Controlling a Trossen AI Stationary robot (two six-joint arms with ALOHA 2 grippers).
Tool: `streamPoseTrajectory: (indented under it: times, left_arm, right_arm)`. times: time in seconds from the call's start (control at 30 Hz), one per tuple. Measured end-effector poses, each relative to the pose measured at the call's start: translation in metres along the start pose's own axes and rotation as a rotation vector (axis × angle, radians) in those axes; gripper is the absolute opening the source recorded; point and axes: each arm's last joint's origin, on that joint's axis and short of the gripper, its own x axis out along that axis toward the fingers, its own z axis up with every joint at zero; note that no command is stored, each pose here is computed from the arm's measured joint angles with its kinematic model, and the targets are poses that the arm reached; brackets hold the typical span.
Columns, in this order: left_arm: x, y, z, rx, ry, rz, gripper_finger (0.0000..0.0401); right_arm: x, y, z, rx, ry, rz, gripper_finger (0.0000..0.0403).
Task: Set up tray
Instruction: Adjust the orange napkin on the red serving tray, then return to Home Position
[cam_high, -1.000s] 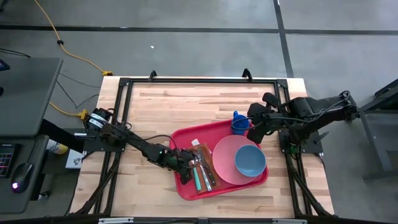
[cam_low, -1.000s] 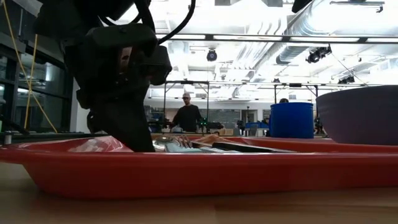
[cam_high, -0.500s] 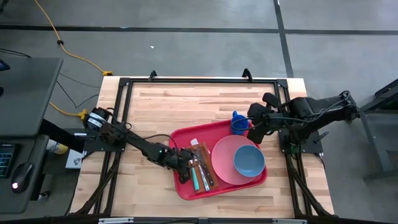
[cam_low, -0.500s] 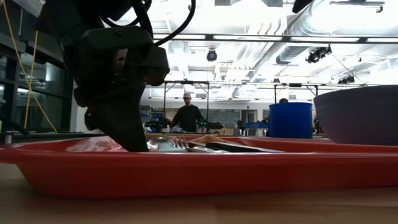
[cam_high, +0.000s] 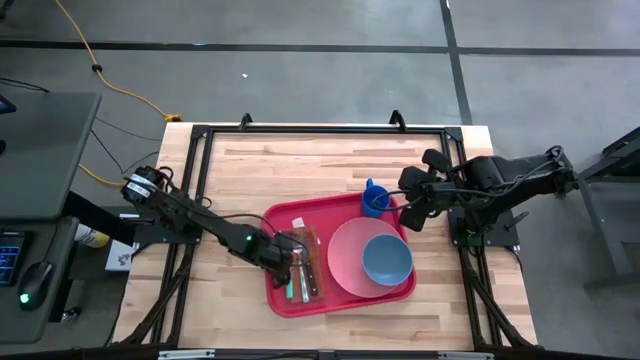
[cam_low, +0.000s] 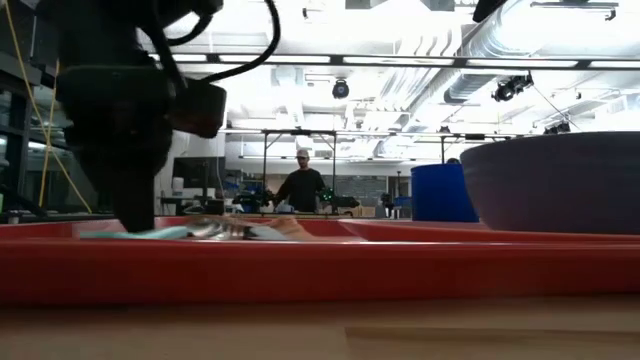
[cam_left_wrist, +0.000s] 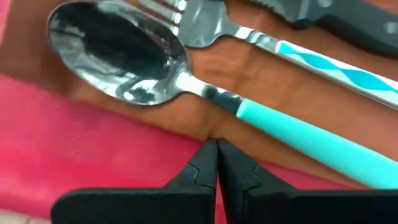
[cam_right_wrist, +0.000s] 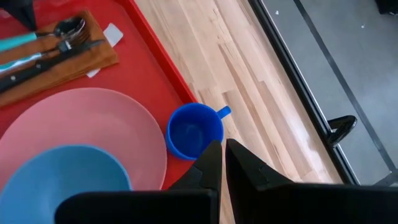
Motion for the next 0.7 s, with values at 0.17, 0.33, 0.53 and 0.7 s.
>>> streamPoseTrajectory:
  times: [0.17, 0.33, 0.53, 0.7]
  left_arm:
    - [-0.011, 0.004, -0.001, 0.0, 0.013, 0.029, 0.0044]
    - [-0.014, 0.001, 0.002, 0.003, -0.005, 0.008, 0.0044]
    - [-0.03, -0.007, 0.015, 0.052, -0.003, 0.026, 0.0044]
    - [-0.059, -0.013, 0.039, 0.169, -0.038, 0.115, 0.0044]
  right_arm:
    - [0.0, 0.0, 0.0, -0.001, -0.001, -0.001, 0.0]
    - [0.0, 0.0, 0.0, -0.006, -0.001, -0.001, 0.0]
    - [0.0, 0.0, 0.0, -0.013, 0.003, -0.002, 0.0]
    - [-0.003, -0.002, -0.001, -0.044, 0.005, 0.038, 0.0]
